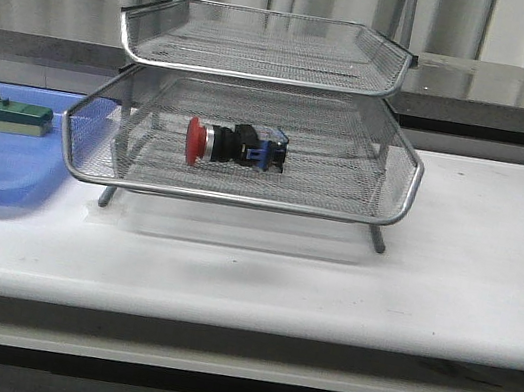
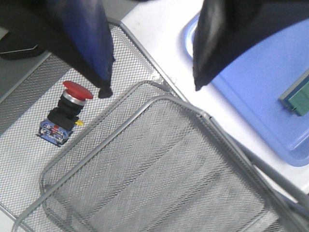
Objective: Place button on rack with both arms
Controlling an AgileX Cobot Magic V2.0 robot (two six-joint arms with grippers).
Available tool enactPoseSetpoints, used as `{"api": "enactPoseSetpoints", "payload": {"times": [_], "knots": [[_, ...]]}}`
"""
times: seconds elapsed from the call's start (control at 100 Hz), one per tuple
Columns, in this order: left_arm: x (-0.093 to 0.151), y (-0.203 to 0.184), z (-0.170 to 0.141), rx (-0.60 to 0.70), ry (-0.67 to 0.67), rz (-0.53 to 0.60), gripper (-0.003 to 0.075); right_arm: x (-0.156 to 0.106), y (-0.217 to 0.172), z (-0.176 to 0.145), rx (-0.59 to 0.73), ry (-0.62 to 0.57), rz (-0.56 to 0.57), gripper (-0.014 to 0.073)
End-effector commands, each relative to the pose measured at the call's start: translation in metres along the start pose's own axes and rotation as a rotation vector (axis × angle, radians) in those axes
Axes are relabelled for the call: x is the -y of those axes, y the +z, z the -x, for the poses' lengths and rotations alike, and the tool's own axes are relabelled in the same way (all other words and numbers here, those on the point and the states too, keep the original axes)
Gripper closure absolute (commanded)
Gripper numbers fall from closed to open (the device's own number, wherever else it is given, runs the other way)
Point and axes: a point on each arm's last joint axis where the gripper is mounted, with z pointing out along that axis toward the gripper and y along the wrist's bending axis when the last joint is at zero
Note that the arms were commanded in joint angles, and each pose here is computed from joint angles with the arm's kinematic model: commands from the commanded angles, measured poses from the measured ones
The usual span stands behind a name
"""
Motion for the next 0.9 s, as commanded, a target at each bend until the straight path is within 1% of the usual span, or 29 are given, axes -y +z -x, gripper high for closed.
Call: {"api": "enactPoseSetpoints", "payload": {"times": [0.0,0.23,0.48,0.61,0.7,0.89], "knots": [[-0.002,-0.043,-0.002,0.149,-0.039,0.048,0.0371,-0.001,-0.007,0.014,0.095,0.0,0.002,0.0666],[-0.009,-0.062,-0.032,0.235,-0.115,0.124,0.0371,-0.001,-0.007,0.014,0.095,0.0,0.002,0.0666],[-0.009,-0.066,-0.084,0.338,-0.229,0.212,0.0371,-0.001,-0.007,0.014,0.095,0.0,0.002,0.0666],[-0.003,-0.067,-0.115,0.393,-0.279,0.253,0.0371,-0.001,-0.007,0.014,0.095,0.0,0.002,0.0666],[0.006,-0.066,-0.137,0.432,-0.292,0.271,0.0371,-0.001,-0.007,0.014,0.095,0.0,0.002,0.0666],[0.026,-0.066,-0.18,0.594,-0.296,0.331,0.0371,-0.001,-0.007,0.014,0.095,0.0,0.002,0.0666]]}}
